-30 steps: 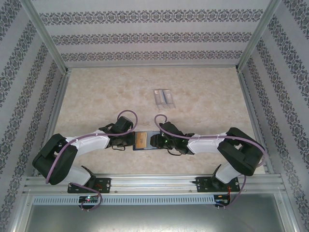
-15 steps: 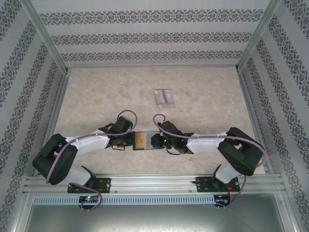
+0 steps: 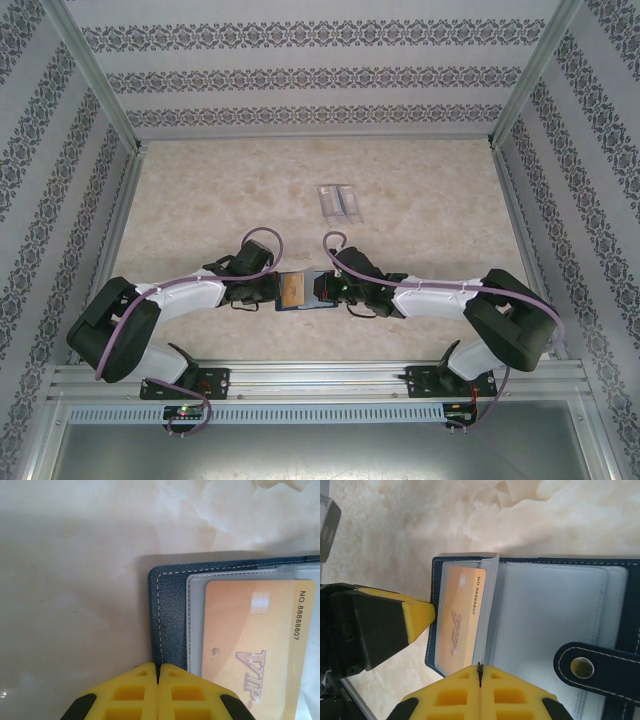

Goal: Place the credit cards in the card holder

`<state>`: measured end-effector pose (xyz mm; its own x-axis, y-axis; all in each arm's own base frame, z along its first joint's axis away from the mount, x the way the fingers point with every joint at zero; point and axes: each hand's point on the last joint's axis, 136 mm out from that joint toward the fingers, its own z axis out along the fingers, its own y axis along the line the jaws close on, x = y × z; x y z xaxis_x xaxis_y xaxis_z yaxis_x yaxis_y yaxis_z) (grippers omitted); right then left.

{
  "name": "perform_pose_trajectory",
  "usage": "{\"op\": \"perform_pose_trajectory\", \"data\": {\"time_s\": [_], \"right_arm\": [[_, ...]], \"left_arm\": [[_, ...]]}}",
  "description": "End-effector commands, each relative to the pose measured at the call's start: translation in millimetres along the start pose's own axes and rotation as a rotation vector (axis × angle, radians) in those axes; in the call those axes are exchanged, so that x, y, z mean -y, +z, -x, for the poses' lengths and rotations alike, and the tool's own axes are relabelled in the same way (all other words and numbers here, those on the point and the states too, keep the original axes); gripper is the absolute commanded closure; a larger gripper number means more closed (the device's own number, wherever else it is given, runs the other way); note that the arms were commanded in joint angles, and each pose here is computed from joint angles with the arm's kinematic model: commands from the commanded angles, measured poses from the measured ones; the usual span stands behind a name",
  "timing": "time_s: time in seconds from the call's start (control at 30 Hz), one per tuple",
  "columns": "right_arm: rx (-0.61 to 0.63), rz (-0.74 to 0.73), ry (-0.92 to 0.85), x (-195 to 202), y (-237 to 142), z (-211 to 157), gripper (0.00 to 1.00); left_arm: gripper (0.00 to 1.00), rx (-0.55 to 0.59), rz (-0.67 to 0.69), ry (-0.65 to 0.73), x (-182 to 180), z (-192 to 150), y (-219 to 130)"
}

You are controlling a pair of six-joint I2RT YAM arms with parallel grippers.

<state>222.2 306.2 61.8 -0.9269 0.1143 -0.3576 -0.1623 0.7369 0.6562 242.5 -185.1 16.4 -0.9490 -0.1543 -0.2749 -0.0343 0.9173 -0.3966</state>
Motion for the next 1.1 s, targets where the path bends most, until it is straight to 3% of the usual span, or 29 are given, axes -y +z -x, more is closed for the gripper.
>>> {"op": "perform_pose_trajectory", "data": {"time_s": [0.0, 0.27, 0.37, 0.53, 0.57, 0.6, 0.73, 0.8, 1.07], "right_arm": [[0.031, 0.015, -0.008, -5, -10, 11, 1.0], [0.063, 0.033, -0.03, -12, -24, 18, 1.0], [0.049, 0.05, -0.04, -17, -20, 15, 1.0], [0.017, 0.059, -0.041, -24, -8, 13, 1.0], [0.023, 0.033, -0.035, -20, -6, 14, 0.93], [0.034, -0.009, -0.018, -11, -6, 15, 0.77], [0.028, -0.055, 0.041, 9, -5, 14, 0.54], [0.012, -0.062, 0.037, 13, -3, 9, 0.49], [-0.027, -0.085, 0.076, 26, 5, -3, 0.49]], "left_arm": [[0.92, -0.041, 0.08, -0.032, -26, -15, 9], [0.93, -0.049, 0.08, -0.031, -26, -16, 11], [0.85, -0.054, 0.081, -0.032, -26, -16, 13], [0.84, -0.05, 0.071, -0.032, -25, -16, 12], [0.84, -0.051, 0.073, -0.035, -26, -17, 12], [0.84, -0.048, 0.071, -0.036, -25, -16, 12], [0.85, -0.04, 0.071, -0.037, -26, -16, 10], [0.85, -0.039, 0.074, -0.037, -27, -16, 10], [0.87, -0.044, 0.07, -0.039, -26, -16, 11]]}}
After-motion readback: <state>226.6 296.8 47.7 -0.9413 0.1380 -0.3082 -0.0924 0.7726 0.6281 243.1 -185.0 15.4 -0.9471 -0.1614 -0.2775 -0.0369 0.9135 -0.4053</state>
